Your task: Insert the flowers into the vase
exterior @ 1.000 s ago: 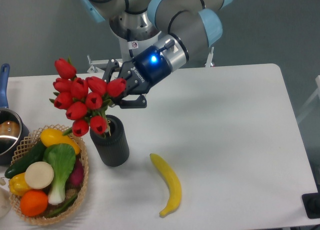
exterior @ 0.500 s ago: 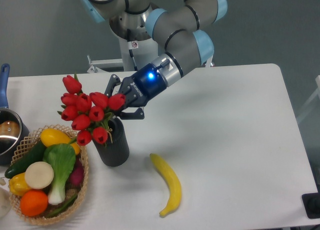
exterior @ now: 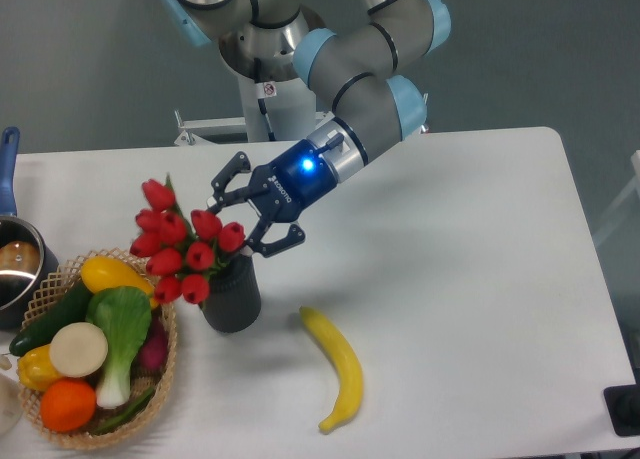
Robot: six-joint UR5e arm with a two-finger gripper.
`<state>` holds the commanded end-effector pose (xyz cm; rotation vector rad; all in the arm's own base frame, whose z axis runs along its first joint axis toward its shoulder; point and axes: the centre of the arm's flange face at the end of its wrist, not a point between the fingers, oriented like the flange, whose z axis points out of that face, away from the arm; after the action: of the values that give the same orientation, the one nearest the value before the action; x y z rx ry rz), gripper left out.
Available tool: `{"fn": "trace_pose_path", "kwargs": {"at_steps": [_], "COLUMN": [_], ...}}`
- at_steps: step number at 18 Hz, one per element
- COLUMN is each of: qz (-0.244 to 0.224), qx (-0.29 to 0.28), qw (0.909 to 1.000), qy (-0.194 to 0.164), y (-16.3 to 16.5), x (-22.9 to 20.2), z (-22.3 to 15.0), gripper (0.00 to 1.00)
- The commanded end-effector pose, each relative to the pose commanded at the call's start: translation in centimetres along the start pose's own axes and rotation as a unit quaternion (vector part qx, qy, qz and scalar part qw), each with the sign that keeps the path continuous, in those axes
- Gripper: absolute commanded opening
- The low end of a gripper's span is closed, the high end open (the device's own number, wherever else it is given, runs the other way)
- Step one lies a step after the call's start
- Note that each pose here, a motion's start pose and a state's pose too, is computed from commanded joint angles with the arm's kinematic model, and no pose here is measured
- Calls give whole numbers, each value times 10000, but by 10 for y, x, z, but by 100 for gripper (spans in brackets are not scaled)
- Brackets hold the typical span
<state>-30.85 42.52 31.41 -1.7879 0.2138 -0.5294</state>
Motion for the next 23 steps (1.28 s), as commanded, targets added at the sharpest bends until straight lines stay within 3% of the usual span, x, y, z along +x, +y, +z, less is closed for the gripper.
{"fn": "trace_pose_path", "kwargs": {"at_steps": [4, 9, 14, 15, 19, 23], "qz": [354, 660, 621, 605, 584, 482], "qx": [-1059, -2041, -2570, -2811, -4174, -5090], "qw": [9916, 9616, 9324, 9233, 8566, 8092], "qy": [-650, -1712, -2464, -2549, -2976, -2895], "y": [-10, -36, -51, -49, -54, -35], "x": [8, 18, -14, -26, -74, -118], "z": [-33, -99, -162, -169, -201, -189], "gripper": [100, 100, 100, 100, 100, 100]}}
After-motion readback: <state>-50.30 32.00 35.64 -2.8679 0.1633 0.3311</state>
